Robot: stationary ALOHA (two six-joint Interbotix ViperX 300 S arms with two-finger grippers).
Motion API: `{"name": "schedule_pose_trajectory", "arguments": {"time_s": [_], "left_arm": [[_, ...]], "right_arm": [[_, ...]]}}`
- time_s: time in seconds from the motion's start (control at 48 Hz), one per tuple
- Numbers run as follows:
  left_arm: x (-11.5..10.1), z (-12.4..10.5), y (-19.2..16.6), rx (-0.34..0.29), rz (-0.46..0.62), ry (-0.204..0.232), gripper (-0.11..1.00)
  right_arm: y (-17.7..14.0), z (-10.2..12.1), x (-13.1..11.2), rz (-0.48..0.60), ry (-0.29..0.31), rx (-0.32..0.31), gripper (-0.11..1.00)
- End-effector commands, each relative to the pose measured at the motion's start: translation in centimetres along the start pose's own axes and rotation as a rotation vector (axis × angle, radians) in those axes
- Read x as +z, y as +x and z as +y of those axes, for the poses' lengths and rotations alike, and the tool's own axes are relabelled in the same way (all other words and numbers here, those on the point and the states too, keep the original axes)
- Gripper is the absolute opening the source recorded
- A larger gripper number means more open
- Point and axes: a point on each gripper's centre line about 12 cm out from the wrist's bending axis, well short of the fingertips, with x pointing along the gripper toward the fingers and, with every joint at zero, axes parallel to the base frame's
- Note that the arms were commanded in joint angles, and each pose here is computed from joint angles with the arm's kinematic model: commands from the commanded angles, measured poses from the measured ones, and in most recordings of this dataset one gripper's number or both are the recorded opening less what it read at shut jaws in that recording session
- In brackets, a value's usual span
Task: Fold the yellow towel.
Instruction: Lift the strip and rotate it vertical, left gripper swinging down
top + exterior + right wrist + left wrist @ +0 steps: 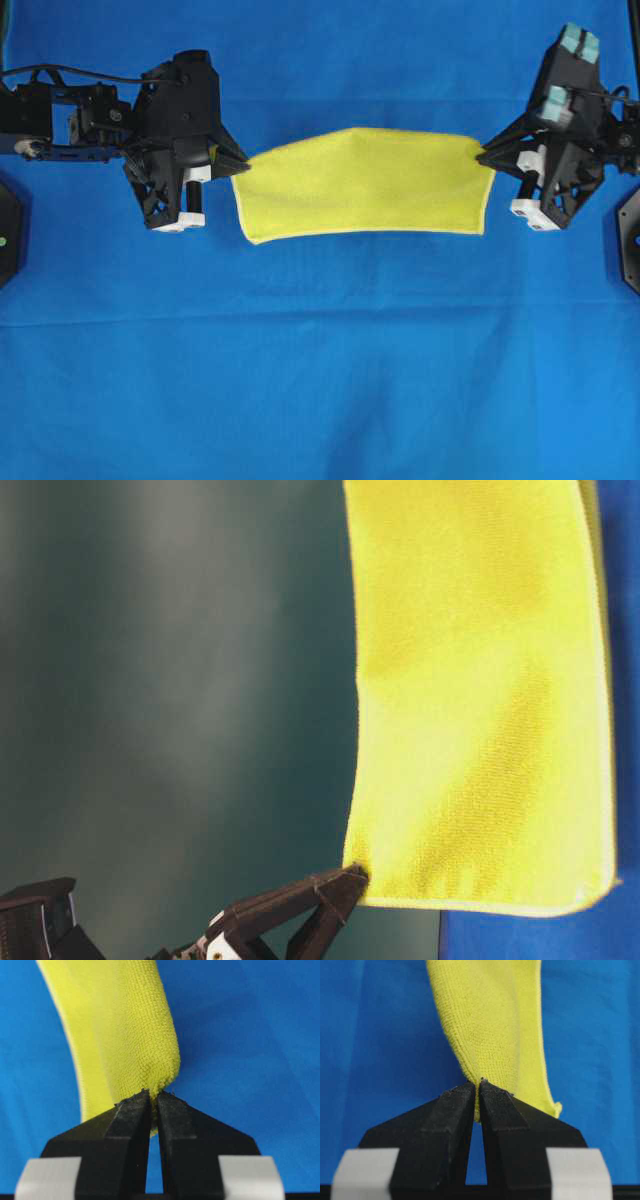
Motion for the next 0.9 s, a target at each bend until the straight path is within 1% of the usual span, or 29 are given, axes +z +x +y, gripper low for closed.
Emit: {"name": "schedule_pose_trajectory", "arguments": {"time_s": [0.0,0.063,0.229,0.354,0.438,0.48,0.584,0.709,0.771,0.876], "left_arm": [[1.5,-0.8,-0.6,-0.016,-0.051,0.015,0.04],[1.6,-1.8,-0.5,-0.04,-0.064,0.023,0.04],[2.8,-4.7,-0.3,-0.104,-0.122,0.069,0.04],[4.1,-7.2,0.0,-0.154,-0.183,0.129,0.04],[5.4,-8.8,0.5,-0.182,-0.231,0.16,0.04],[5.9,-9.3,0.7,-0.188,-0.249,0.179,0.04],[7.1,-10.4,1.5,-0.195,-0.294,0.247,0.04],[8.6,-10.9,2.6,-0.191,-0.34,0.252,0.04],[9.0,-11.1,3.3,-0.188,-0.347,0.266,0.04],[9.4,-11.4,4.6,-0.184,-0.351,0.286,0.04]], "right_arm": [[0.2,-0.5,1.2,-0.02,0.006,-0.022,0.04],[0.6,-1.3,1.6,-0.015,0.013,-0.051,0.04],[1.7,-4.1,2.9,-0.033,0.026,-0.137,0.04],[2.7,-6.0,4.6,-0.084,0.015,-0.179,0.04],[3.4,-6.9,6.0,-0.121,0.002,-0.196,0.04],[3.8,-7.4,6.7,-0.136,-0.001,-0.202,0.04],[4.8,-8.2,8.2,-0.163,-0.015,-0.211,0.04],[6.1,-8.6,9.9,-0.176,-0.038,-0.218,0.04],[6.6,-8.6,10.5,-0.177,-0.051,-0.219,0.04],[7.1,-8.7,11.3,-0.183,-0.051,-0.219,0.04]]}}
